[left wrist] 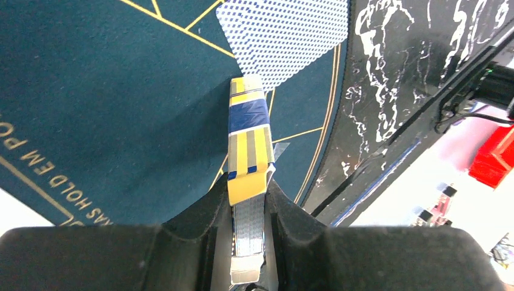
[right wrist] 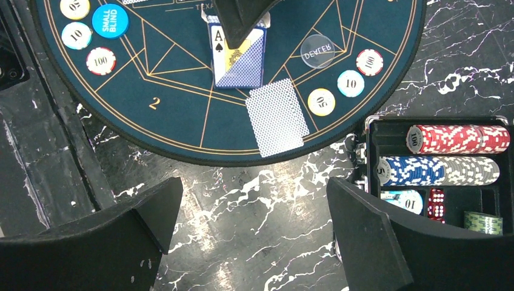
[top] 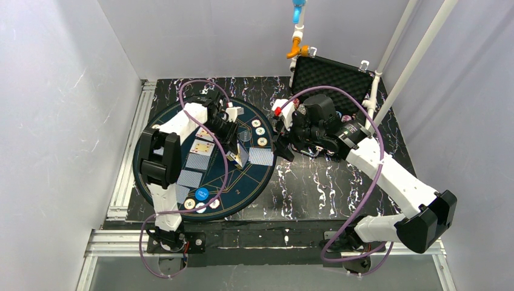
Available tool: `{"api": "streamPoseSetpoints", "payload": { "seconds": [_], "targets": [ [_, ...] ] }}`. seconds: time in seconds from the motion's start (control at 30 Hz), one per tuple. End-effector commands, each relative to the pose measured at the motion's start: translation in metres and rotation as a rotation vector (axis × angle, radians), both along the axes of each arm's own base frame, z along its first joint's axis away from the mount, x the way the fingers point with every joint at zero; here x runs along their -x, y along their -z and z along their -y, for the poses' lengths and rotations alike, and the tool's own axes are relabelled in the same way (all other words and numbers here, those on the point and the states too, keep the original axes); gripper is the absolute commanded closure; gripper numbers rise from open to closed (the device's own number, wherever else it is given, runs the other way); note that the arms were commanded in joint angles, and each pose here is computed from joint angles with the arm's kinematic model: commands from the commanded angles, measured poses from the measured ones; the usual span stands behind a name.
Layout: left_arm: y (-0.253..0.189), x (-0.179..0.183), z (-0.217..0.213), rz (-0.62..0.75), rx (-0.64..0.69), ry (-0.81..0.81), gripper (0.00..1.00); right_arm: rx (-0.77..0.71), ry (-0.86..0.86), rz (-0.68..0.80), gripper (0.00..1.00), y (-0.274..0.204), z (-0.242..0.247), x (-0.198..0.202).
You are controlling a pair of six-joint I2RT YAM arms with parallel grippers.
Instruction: Distribute texas hold em gaming equipment
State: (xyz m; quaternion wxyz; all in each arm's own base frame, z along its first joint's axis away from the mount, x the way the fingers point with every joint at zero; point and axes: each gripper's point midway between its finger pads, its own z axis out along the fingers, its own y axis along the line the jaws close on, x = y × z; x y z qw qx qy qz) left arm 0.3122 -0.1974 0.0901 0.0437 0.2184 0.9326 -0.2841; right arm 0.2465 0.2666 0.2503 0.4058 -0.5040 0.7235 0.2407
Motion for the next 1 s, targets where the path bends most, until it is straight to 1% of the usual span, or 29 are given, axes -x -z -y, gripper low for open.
{"api": "streamPoseSetpoints", "payload": {
  "seconds": [0.0, 0.17, 0.3, 0.4, 0.57, 0.63, 0.77, 0.8, 0.87, 0.9, 0.93, 0.97],
  "targets": [
    [-0.004, 0.003, 0.017, -0.031, 0.126, -0.003, 0.96, -0.022, -0.004, 0.038, 0.02, -0.016, 0.001, -0.002],
    [0.011, 0.0, 0.002, -0.047, 0.093, -0.033, 0.95, -0.019, -0.005, 0.037, 0.02, -0.016, 0.001, -0.003],
    [0.017, -0.004, -0.011, -0.027, 0.053, -0.046, 0.83, -0.019, -0.008, 0.034, 0.02, -0.014, 0.001, -0.002],
    [0.021, -0.008, -0.018, -0.013, 0.021, -0.053, 0.78, -0.02, -0.01, 0.031, 0.02, -0.013, 0.0, -0.001],
    [0.024, -0.011, -0.025, -0.004, -0.005, -0.06, 0.55, -0.02, -0.011, 0.029, 0.02, -0.012, 0.0, -0.002],
    [0.023, -0.012, -0.027, 0.006, -0.016, -0.062, 0.49, -0.019, -0.01, 0.029, 0.02, -0.012, 0.0, -0.001],
    [0.023, -0.02, -0.037, 0.032, -0.054, -0.083, 0.45, -0.02, -0.012, 0.029, 0.02, -0.011, 0.0, -0.001],
    [0.021, -0.023, -0.04, 0.042, -0.064, -0.087, 0.41, -0.02, -0.013, 0.027, 0.02, -0.011, 0.0, -0.001],
    [0.018, -0.026, -0.043, 0.055, -0.07, -0.082, 0.38, -0.021, -0.013, 0.027, 0.02, -0.01, 0.0, -0.001],
    [0.014, -0.027, -0.043, 0.066, -0.071, -0.075, 0.35, -0.022, -0.012, 0.028, 0.02, -0.011, 0.0, -0.001],
    [0.009, -0.028, -0.043, 0.076, -0.069, -0.07, 0.26, -0.022, -0.012, 0.028, 0.02, -0.01, 0.0, -0.001],
    [0.002, -0.03, -0.043, 0.094, -0.066, -0.064, 0.23, -0.022, -0.011, 0.029, 0.02, -0.011, 0.0, -0.001]
  ]
}}
